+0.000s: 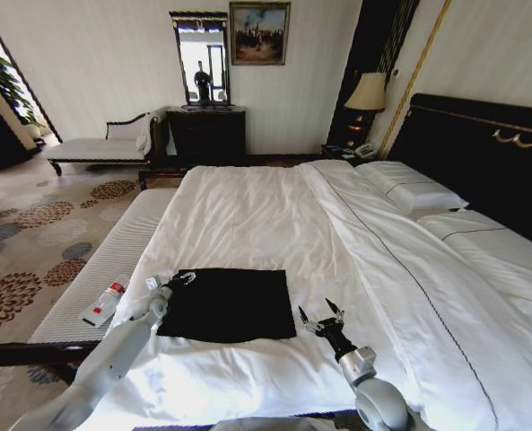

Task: Fold the clothes on the bed.

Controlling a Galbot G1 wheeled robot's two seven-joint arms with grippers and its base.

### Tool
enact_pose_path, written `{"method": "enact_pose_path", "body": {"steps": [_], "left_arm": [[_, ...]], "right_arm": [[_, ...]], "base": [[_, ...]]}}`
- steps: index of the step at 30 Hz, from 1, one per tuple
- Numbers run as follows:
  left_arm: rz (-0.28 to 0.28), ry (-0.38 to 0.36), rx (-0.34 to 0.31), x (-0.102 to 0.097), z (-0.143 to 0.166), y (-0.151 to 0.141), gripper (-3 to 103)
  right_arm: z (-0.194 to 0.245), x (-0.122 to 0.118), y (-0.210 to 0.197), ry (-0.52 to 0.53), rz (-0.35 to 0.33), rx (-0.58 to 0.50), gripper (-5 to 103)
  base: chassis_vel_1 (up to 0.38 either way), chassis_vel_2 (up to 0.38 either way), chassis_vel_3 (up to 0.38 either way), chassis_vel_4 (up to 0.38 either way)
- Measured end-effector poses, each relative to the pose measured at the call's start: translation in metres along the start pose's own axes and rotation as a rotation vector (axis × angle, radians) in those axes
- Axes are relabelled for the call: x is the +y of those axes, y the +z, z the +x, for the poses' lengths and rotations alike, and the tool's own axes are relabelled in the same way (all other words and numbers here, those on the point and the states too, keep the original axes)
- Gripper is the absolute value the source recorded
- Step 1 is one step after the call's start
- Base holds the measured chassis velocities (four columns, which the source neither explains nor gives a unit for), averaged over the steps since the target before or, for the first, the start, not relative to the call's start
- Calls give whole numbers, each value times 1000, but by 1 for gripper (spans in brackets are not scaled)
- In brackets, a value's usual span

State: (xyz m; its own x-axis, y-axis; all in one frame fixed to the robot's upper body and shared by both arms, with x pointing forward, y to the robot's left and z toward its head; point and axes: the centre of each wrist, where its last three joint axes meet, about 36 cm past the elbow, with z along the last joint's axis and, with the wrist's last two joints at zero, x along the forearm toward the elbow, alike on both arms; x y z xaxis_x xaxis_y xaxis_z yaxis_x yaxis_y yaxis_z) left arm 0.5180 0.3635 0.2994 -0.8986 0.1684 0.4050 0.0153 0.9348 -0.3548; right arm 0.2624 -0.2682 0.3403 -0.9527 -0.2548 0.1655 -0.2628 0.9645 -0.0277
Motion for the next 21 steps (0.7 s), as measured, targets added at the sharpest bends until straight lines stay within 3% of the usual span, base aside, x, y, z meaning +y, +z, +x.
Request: {"method": "enact_pose_path", "body": {"steps": [5,6,8,14,16,21], "left_arm": [[-29,-12,-7,3,-1,3,76],[-33,-16,-9,4,0,3,65],[-33,-17,-10,5,0,3,65],[-40,-28,-13,9,5,0,38],[-44,-29,-12,10,6,0,38],[-54,-27,-13,11,8,-1,16]], "right_arm": [[-3,0,-1,-3,-2,-2,100],[-3,0,-2,-3,-2,-3,100],[-3,0,-2,-3,-2,-3,100],[-3,2,0,-7,-3,2,100],[-4,2,0,-8,-4,2,100],[-10,4,4,-12,-14,8,100]], "base": [[0,0,0,0],[0,0,0,0],[0,0,0,0],[0,0,0,0],[0,0,0,0],[0,0,0,0]]}}
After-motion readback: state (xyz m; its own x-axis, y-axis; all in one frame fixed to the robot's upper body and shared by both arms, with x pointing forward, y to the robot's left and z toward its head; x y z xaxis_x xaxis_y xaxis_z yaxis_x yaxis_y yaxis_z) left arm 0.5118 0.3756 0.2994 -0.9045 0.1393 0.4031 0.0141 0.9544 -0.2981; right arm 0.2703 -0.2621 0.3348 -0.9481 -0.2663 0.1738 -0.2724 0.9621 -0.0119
